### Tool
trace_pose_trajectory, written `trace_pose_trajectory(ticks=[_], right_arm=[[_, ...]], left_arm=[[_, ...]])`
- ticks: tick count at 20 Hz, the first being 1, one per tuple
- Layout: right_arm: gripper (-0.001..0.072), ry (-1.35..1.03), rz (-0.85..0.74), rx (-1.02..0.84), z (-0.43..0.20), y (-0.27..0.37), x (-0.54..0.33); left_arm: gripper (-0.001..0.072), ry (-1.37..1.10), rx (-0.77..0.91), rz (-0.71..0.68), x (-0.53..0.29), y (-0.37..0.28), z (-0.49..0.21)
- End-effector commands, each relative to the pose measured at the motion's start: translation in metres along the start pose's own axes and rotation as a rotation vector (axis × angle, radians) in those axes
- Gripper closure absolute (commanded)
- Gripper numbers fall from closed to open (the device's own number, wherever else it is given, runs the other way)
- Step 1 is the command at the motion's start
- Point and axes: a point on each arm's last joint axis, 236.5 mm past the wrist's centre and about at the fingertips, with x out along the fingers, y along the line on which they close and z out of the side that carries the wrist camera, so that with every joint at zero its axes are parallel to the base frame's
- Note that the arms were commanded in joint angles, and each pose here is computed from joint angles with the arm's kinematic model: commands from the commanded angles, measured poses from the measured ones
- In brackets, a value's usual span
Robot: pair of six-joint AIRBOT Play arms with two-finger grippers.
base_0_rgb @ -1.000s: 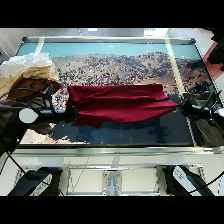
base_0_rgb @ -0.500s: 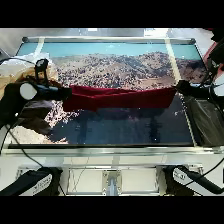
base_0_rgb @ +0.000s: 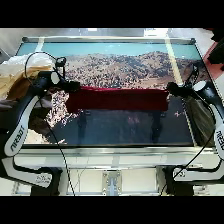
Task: Fold the shirts.
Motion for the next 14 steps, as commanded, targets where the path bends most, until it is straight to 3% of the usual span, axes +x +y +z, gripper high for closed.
trace_pose_trajectory(ticks=[1, 6, 7, 9, 11, 14], right_arm=[[0.0693, 0.027, -0.023, 0.020, -0.012, -0.011, 0.038], [0.0690, 0.061, -0.029, 0.026, -0.023, -0.016, 0.050], [0.0689, 0.062, -0.027, 0.023, -0.021, -0.015, 0.048], [0.0636, 0.056, -0.012, -0.003, -0.009, -0.008, 0.039], [0.0389, 0.057, 0.008, -0.070, 0.010, 0.003, 0.019], [0.0302, 0.022, 0.021, -0.146, 0.045, 0.016, -0.028]], left_arm=[[0.0697, 0.070, 0.005, 0.027, 0.041, 0.009, -0.017], [0.0681, 0.019, -0.009, 0.021, 0.052, 0.008, -0.005], [0.0546, 0.005, -0.029, 0.019, 0.049, 0.007, 0.001], [0.0074, -0.008, -0.030, 0.017, 0.037, 0.004, 0.016], [0.0033, -0.020, -0.022, 0.017, 0.014, 0.001, 0.035], [0.0033, -0.150, -0.016, -0.005, -0.041, -0.009, 0.083]])
